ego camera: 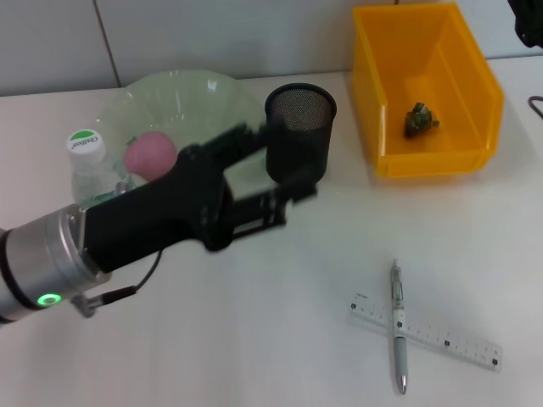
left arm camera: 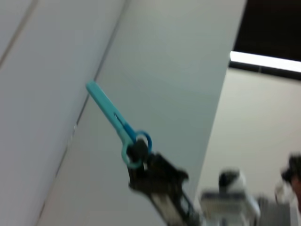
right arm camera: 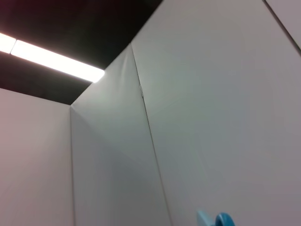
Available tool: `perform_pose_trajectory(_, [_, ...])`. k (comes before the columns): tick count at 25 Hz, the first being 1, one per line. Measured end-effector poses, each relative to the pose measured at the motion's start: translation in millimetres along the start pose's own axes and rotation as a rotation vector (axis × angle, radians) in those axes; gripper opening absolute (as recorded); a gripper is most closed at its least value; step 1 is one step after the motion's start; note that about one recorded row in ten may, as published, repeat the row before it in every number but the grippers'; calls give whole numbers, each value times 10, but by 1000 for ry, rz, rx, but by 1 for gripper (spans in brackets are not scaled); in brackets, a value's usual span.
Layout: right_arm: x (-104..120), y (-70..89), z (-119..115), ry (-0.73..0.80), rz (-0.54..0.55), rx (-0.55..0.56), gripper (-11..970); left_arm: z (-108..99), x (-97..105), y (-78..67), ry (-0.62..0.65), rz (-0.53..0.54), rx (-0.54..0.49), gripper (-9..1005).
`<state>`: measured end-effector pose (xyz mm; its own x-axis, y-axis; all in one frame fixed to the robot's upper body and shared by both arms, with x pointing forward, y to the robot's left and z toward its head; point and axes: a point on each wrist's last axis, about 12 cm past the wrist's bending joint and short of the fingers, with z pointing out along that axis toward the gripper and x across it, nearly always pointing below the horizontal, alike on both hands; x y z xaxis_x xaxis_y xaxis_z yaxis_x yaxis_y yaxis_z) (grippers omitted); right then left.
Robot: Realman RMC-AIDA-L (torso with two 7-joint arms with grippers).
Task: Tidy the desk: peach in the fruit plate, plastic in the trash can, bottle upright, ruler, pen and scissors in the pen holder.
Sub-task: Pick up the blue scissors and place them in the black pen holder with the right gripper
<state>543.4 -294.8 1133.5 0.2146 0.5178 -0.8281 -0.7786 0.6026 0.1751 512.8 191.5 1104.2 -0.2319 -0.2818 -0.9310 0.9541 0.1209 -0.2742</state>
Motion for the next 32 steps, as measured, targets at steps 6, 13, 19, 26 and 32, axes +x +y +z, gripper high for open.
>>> perform_pose_trajectory(6, [-374, -220, 156, 328, 169, -78, 87, -266, -36, 133, 241, 104, -22, 814])
perform_pose_trajectory(13, [-747, -266, 500, 664, 225, -110, 91, -394, 20, 145, 377, 174, -37, 815])
perform_pose_trajectory(19, [-1179, -302, 1012, 979, 143, 7, 95, -441, 74, 98, 394, 163, -33, 815])
perform_pose_trajectory(26, [-1387, -254, 1560, 1226, 55, 55, 99, -532, 97, 45, 374, 162, -60, 816])
perform_pose_trajectory(32, [-1353, -172, 1934, 1399, -32, 85, 102, -538, 118, 9, 362, 155, -53, 817])
